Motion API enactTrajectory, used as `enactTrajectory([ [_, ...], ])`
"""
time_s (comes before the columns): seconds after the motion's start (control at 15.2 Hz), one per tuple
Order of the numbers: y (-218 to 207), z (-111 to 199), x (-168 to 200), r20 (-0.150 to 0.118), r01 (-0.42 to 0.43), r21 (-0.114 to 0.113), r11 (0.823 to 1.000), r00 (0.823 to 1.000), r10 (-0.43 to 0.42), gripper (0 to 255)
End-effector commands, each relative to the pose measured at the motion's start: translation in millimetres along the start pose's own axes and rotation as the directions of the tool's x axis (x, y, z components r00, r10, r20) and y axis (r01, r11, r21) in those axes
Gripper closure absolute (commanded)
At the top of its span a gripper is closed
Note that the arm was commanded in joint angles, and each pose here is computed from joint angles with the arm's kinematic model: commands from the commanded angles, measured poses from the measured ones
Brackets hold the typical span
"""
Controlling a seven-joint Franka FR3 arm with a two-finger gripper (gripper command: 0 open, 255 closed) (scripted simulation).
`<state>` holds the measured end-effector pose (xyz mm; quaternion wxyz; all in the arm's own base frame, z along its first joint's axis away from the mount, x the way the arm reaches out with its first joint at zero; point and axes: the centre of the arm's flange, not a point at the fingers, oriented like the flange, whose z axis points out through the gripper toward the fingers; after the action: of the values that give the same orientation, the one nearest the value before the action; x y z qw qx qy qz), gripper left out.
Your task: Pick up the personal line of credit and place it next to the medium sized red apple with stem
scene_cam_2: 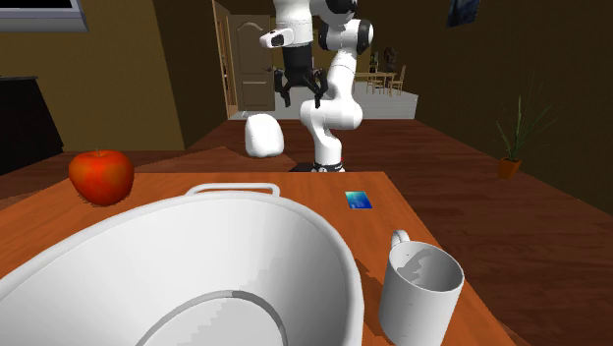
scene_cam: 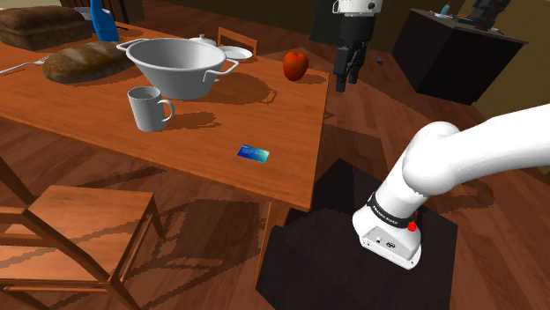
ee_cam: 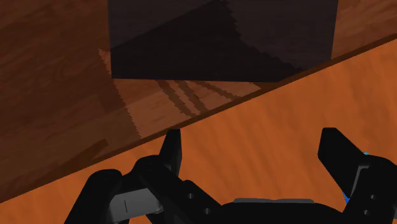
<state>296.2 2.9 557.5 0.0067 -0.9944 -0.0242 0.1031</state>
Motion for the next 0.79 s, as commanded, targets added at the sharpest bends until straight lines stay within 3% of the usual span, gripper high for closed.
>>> enactTrajectory([
  [0.0,0,0,0,0.000,0.000,0.000,1.000,1.000,0.000,0],
  [0.33,-45,33,36,-0.012,0.093,-0.015,0.996,0.996,-0.093,0],
  [0.73,-103,72,74,-0.025,0.203,-0.034,0.979,0.979,-0.204,0],
])
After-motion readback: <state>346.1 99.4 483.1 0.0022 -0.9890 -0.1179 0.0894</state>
